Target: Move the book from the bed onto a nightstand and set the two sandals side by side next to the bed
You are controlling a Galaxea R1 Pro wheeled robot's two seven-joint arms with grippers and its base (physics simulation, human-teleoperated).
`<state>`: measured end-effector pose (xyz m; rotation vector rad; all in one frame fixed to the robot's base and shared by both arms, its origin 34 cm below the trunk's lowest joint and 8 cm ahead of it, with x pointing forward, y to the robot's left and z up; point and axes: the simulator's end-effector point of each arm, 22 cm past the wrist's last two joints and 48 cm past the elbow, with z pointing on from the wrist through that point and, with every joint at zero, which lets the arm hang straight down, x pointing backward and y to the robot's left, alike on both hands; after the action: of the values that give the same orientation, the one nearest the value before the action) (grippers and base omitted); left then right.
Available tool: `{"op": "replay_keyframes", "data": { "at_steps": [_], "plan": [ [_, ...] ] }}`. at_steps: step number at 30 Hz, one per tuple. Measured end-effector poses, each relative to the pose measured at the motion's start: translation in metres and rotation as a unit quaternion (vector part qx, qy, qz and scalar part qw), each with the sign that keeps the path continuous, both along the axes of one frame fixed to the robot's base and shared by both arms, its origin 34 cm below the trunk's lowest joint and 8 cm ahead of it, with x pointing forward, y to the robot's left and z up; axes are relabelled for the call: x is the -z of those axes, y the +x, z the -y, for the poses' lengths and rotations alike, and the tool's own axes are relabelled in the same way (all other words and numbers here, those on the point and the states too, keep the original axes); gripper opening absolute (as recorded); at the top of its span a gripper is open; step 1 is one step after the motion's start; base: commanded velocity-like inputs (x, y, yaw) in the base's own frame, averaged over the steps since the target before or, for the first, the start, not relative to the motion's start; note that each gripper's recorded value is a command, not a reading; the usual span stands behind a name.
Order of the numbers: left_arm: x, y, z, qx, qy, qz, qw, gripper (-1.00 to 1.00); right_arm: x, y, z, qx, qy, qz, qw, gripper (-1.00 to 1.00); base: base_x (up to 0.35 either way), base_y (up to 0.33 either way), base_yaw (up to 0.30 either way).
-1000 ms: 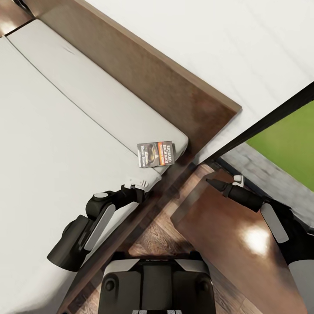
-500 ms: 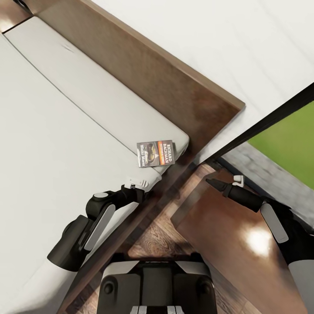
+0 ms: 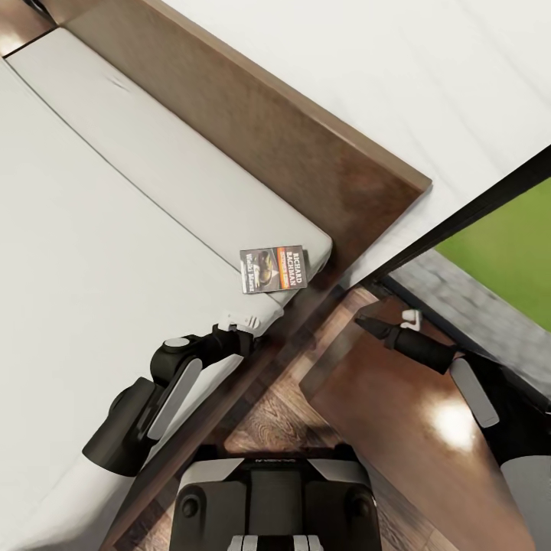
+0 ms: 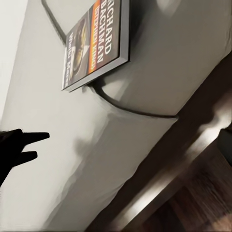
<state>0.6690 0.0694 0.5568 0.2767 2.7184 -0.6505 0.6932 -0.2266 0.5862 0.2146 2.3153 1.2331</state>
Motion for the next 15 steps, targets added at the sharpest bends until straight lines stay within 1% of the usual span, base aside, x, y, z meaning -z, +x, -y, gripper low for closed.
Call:
{"op": "replay_keyframes", "data": {
  "at_steps": [6, 11, 15],
  "plan": [
    [0.000, 0.000, 0.000, 0.000, 0.000, 0.000, 1.0000, 1.00, -0.003, 0.000, -0.005, -0.005, 0.005, 0.003, 1.0000, 1.00, 0.000, 0.000, 0.000],
    [0.000, 0.000, 0.000, 0.000, 0.000, 0.000, 1.0000, 1.00, -0.011, 0.005, -0.009, -0.011, 0.007, 0.015, 0.9998, 1.00, 0.000, 0.000, 0.000],
    [0.000, 0.000, 0.001, 0.000, 0.000, 0.000, 1.0000, 1.00, -0.012, 0.004, -0.010, -0.012, 0.011, 0.006, 0.9998, 1.00, 0.000, 0.000, 0.000]
  ]
}}
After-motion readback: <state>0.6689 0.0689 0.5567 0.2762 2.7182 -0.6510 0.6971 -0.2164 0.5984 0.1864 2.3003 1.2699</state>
